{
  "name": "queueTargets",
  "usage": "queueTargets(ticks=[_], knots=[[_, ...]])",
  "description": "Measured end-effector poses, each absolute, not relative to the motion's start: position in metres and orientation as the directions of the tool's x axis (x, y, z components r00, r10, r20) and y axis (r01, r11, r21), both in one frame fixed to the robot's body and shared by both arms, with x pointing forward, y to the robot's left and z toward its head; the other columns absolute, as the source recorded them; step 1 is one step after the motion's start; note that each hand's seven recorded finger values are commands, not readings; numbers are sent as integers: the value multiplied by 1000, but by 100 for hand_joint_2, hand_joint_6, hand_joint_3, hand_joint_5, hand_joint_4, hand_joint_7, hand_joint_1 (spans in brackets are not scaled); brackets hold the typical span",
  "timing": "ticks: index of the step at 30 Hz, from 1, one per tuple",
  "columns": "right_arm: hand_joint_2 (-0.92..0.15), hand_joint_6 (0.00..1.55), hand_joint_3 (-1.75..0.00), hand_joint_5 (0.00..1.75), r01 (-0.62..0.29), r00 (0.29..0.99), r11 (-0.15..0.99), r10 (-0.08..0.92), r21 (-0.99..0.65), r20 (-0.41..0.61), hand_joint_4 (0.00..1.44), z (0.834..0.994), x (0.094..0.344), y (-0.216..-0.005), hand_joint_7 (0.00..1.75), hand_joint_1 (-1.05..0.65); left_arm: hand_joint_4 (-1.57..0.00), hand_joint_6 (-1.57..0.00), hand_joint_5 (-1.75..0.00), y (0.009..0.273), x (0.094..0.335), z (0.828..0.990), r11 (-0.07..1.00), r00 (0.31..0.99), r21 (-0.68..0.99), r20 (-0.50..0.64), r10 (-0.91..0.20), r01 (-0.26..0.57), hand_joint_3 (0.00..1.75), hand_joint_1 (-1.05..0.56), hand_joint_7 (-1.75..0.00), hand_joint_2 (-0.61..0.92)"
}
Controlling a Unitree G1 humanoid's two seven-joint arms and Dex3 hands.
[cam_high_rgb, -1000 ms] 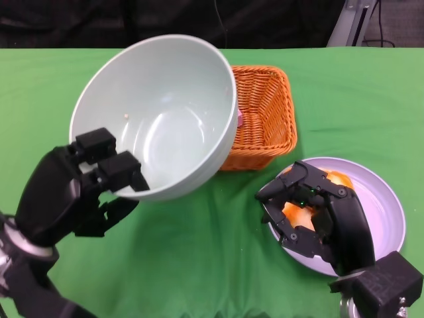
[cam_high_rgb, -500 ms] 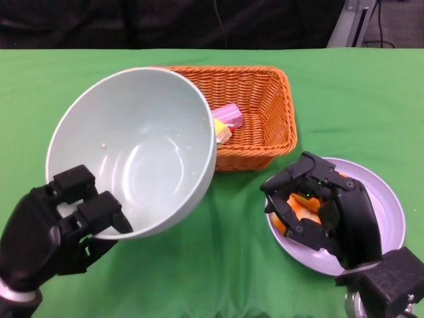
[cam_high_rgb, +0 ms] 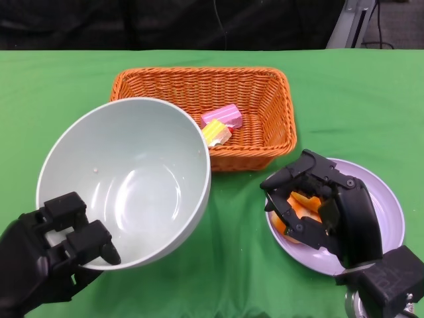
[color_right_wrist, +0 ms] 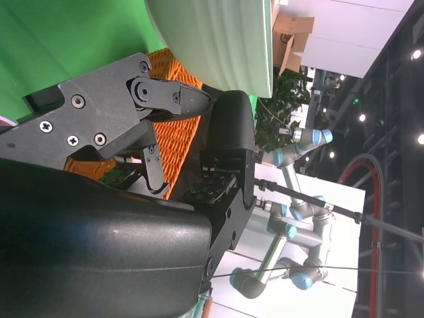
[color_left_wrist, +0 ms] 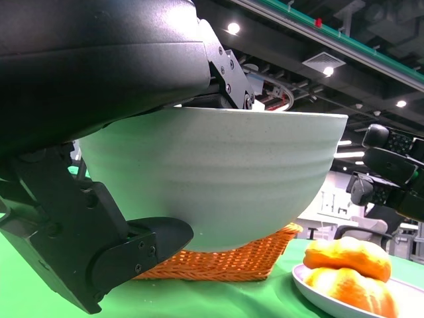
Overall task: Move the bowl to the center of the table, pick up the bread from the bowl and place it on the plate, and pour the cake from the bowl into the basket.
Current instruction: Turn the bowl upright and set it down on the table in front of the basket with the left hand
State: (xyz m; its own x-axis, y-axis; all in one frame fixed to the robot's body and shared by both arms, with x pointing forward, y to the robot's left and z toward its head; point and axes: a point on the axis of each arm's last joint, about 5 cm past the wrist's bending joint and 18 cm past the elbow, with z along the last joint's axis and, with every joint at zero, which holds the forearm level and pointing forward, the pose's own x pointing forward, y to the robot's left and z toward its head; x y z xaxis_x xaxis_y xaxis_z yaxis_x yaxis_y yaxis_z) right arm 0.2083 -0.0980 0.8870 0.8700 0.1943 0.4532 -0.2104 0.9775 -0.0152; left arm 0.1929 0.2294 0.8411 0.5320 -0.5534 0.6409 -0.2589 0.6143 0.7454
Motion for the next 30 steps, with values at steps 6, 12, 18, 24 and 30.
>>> queueTargets(ticks=[6,12,18,24,30], knots=[[-74,72,-54,142,-214,872,977,196,-12,449,75,887,207,-96,116,-21,-81,-72,-169,229,187,838,625,538,751,625,-566,-215,102,-1,-161,45],[-74,74,-53,141,-210,873,978,195,-17,447,77,887,207,-96,116,-23,-80,-71,-173,230,175,829,602,574,790,550,-607,-120,99,5,-169,43],[-75,73,-53,140,-207,876,978,195,-22,442,76,885,204,-96,117,-21,-75,-72,-173,232,171,825,580,611,813,486,-624,-54,93,4,-162,49],[-72,74,-58,142,-199,869,980,183,-16,460,75,889,198,-95,115,-20,-72,-76,-170,232,169,825,537,641,843,399,-656,24,69,1,-146,63],[-65,75,-72,143,-196,874,981,178,-8,452,76,890,192,-95,114,-20,-73,-75,-170,232,168,825,517,648,854,362,-670,58,47,2,-149,72]])
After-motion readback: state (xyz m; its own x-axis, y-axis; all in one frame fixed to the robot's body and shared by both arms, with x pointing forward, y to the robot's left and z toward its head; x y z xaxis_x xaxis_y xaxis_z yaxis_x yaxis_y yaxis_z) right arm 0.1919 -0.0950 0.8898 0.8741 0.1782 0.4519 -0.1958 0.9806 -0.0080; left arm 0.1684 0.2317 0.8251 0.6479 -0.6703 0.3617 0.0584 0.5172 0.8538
